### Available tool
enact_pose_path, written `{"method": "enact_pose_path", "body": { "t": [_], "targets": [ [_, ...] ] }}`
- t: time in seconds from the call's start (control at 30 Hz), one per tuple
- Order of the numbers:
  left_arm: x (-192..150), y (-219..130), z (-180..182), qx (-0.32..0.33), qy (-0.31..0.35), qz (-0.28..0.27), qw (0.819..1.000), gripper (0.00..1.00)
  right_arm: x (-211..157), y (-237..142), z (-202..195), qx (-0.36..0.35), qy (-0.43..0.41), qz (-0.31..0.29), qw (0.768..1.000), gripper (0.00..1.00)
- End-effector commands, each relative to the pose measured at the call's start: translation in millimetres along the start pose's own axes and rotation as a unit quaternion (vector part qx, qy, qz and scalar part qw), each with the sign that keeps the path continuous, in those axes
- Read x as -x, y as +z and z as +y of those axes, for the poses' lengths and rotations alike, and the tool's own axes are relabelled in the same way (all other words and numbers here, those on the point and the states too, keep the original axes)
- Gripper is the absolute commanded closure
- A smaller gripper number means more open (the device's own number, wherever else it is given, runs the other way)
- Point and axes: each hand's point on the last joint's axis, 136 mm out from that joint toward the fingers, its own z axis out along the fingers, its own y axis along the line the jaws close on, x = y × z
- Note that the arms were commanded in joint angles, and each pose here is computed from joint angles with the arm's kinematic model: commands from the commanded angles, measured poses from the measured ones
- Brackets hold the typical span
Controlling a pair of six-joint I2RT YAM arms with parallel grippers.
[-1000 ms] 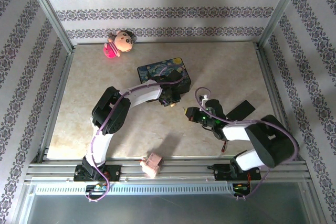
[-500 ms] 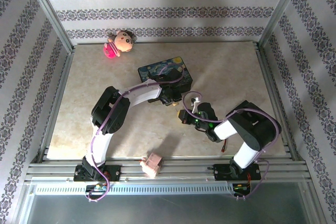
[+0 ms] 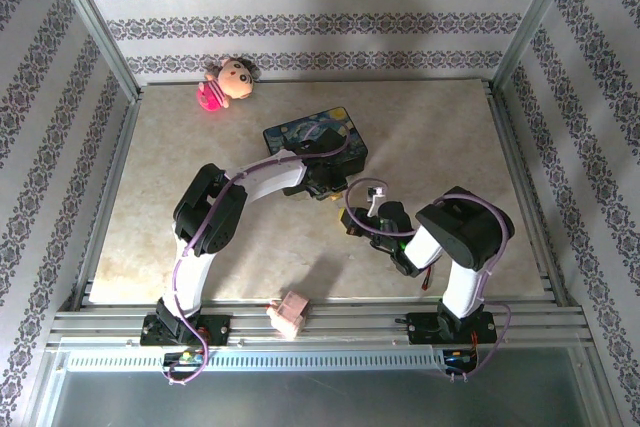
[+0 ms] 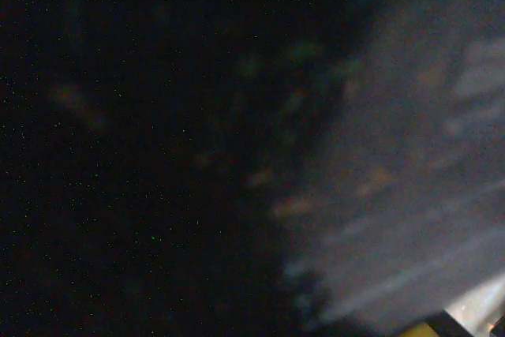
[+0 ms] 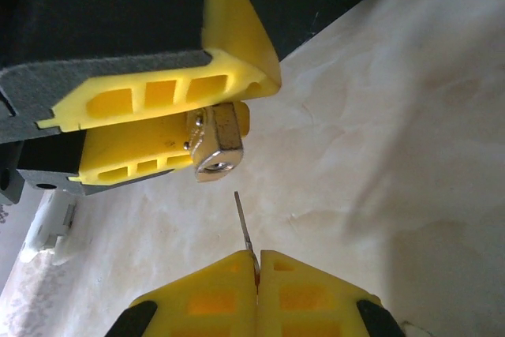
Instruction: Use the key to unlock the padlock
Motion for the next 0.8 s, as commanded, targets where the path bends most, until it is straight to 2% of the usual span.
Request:
{"method": "enact_pose_path", "body": {
  "t": [0.0,0.5,0.77],
  "targets": [
    [-10,9,4,-0.016,-0.026,0.043,0.999,0.73,11,-2,7,0.014,-0.005,-0.034,0.999,1.0],
    [-18,17,12,-0.029,-0.065,0.091,0.993,0.73,21,-10,15,0.013,-0.016,-0.062,0.998,1.0],
    [-20,19,15,-0.028,-0.07,0.094,0.993,0.73,25,-12,18,0.017,-0.014,-0.069,0.997,1.0]
  ]
}}
